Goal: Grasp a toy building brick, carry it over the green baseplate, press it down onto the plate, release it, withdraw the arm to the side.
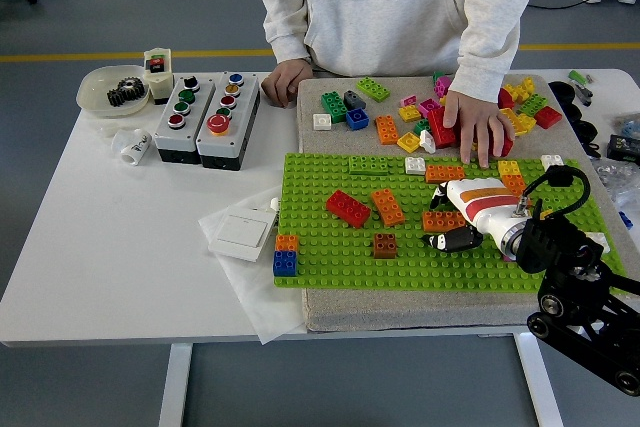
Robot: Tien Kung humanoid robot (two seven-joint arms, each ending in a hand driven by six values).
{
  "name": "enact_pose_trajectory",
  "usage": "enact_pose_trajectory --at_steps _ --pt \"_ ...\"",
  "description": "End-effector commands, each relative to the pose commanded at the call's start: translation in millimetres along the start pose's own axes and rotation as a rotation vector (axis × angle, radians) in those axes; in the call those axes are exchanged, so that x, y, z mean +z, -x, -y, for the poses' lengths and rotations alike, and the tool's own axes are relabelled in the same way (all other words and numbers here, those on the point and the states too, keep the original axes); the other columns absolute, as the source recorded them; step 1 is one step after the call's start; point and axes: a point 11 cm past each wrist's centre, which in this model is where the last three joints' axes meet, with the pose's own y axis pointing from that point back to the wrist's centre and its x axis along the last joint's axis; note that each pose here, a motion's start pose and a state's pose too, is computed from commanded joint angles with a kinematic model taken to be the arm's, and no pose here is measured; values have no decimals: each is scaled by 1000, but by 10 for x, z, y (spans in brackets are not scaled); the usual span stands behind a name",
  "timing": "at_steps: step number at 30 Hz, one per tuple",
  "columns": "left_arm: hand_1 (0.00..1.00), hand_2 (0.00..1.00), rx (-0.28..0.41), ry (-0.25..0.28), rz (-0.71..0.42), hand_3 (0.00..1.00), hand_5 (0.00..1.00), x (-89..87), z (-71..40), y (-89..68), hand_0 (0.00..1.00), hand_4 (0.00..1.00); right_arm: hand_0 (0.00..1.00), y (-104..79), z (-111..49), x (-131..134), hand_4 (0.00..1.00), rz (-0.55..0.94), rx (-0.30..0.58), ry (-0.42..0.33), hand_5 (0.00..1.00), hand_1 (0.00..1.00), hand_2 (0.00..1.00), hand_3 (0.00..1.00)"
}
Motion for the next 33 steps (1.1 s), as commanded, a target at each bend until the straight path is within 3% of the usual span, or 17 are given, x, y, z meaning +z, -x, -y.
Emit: enact_pose_trajectory --at_steps 10,27,28,33 --pt "773 784 -2 -4 3 589 617 -18 2 13 789 622 463 -2 -13 -16 752 -11 5 -8 445 489 562 503" --pt "774 785 -2 -4 3 589 617 -20 2 17 791 622 458 36 -16 -14 748 -25 1 -12 443 482 556 500" --pt "775 786 -2 -4 3 589 617 -20 2 17 789 622 413 37 -16 -14 727 -25 1 -12 447 471 546 495" --pt "775 786 -2 -3 4 589 617 -20 2 16 789 622 413 40 -20 -20 727 -35 6 -20 447 471 546 495"
